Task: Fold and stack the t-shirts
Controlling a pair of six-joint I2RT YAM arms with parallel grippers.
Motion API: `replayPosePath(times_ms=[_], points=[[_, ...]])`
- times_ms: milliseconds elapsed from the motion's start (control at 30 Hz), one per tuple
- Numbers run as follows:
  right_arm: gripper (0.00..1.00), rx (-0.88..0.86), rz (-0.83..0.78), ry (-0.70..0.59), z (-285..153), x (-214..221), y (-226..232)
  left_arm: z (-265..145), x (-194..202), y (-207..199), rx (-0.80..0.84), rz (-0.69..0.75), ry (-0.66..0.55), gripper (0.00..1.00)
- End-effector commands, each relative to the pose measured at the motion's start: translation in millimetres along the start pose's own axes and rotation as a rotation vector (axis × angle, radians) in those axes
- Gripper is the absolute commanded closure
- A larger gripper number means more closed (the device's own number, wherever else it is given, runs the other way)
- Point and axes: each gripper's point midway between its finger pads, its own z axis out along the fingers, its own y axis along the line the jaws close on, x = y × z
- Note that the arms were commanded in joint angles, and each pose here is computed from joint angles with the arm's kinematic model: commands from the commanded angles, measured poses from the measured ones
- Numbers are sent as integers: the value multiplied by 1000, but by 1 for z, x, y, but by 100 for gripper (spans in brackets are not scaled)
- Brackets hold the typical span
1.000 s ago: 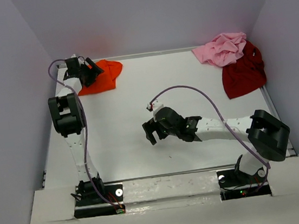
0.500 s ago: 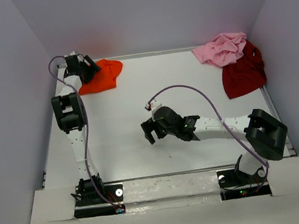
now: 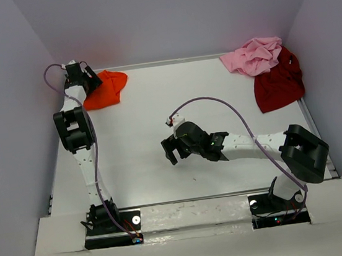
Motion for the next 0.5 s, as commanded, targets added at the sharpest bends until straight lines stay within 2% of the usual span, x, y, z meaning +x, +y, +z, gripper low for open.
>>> replayPosePath(times_ms=[0, 267, 367, 400, 467], points=[[3, -30, 8, -58, -2, -22, 9, -8, -17, 18, -77, 41, -25, 14], [3, -31, 8, -37, 3, -14, 9, 1, -20, 10, -25, 45, -24, 14], [3, -34, 6, -28, 6, -11, 10, -11, -37, -6, 16, 30, -57, 14], [3, -37, 7, -24, 6, -10, 10, -21, -50, -13, 30, 27, -85, 8], [3, -43, 14, -20, 7, -9, 11, -34, -66, -24, 50, 26, -121, 6]])
